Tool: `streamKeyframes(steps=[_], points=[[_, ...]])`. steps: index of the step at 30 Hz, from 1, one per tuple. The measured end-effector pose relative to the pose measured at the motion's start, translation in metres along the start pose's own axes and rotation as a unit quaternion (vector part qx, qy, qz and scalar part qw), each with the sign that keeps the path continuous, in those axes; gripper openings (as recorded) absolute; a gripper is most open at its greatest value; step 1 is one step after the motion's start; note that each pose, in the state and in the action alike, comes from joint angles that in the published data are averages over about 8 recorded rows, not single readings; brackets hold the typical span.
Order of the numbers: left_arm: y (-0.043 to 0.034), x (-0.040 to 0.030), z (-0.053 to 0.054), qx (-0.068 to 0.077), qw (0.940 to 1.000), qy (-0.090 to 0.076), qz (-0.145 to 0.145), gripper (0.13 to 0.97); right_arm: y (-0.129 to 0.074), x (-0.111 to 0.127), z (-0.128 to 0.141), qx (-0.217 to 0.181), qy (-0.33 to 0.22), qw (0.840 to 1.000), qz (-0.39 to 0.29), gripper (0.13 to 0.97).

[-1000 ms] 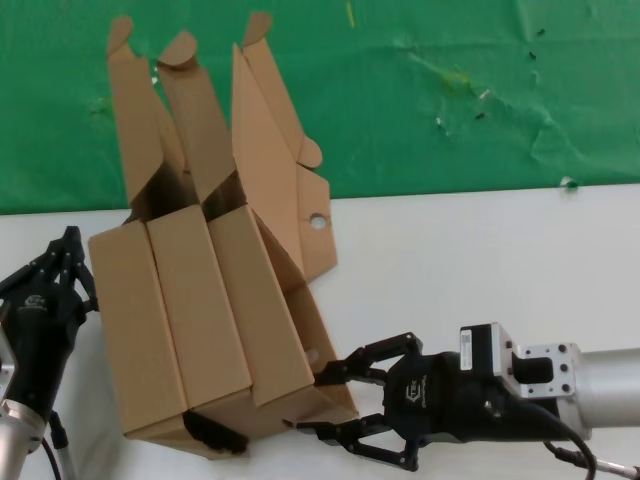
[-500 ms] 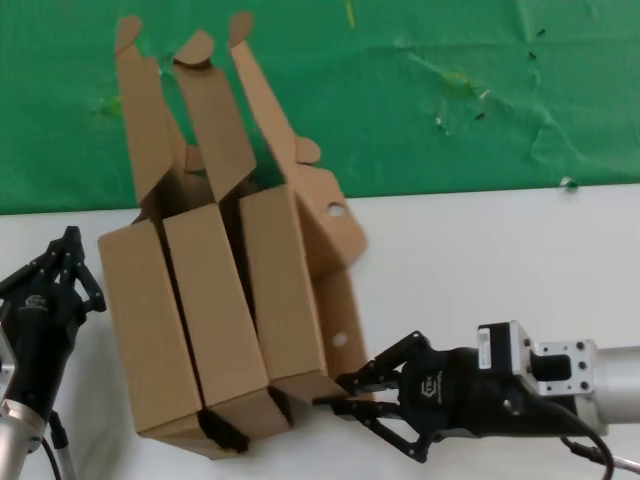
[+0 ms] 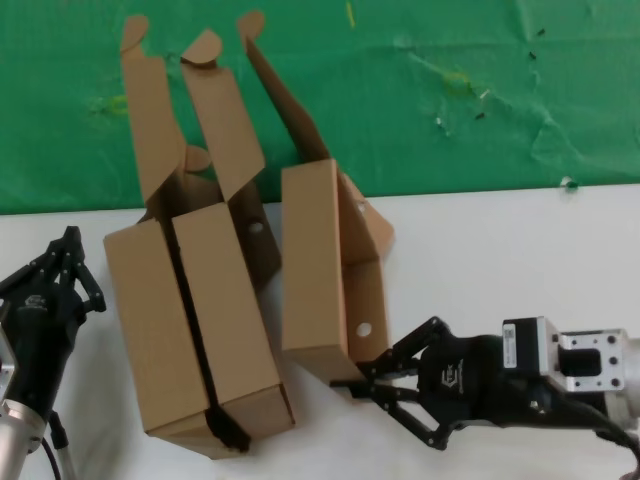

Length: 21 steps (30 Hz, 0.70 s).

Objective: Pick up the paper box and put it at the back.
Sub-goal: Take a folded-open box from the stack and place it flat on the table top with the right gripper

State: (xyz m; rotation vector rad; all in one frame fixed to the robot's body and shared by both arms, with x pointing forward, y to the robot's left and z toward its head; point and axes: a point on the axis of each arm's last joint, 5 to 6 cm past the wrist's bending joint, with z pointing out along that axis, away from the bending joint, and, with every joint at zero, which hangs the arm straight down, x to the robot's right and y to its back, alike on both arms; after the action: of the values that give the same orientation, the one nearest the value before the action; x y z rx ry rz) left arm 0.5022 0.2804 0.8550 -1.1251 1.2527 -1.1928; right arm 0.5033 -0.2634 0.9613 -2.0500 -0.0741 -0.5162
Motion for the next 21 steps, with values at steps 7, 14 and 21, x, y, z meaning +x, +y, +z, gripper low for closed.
streamKeyframes(steps=[7, 14, 21], points=[[0.0000, 0.0000, 0.000, 0.000, 1.0000, 0.000, 0.000, 0.143, -0.030, -0.004, -0.016, -0.021, 0.026, 0.999, -0.036, 0.150], [0.0000, 0.0000, 0.000, 0.000, 1.0000, 0.000, 0.000, 0.143, -0.058, 0.000, -0.032, -0.039, 0.041, 0.996, -0.070, 0.149], [0.0000, 0.0000, 0.000, 0.000, 1.0000, 0.000, 0.000, 0.143, -0.070, 0.015, -0.050, -0.090, 0.075, 0.990, -0.073, 0.149]])
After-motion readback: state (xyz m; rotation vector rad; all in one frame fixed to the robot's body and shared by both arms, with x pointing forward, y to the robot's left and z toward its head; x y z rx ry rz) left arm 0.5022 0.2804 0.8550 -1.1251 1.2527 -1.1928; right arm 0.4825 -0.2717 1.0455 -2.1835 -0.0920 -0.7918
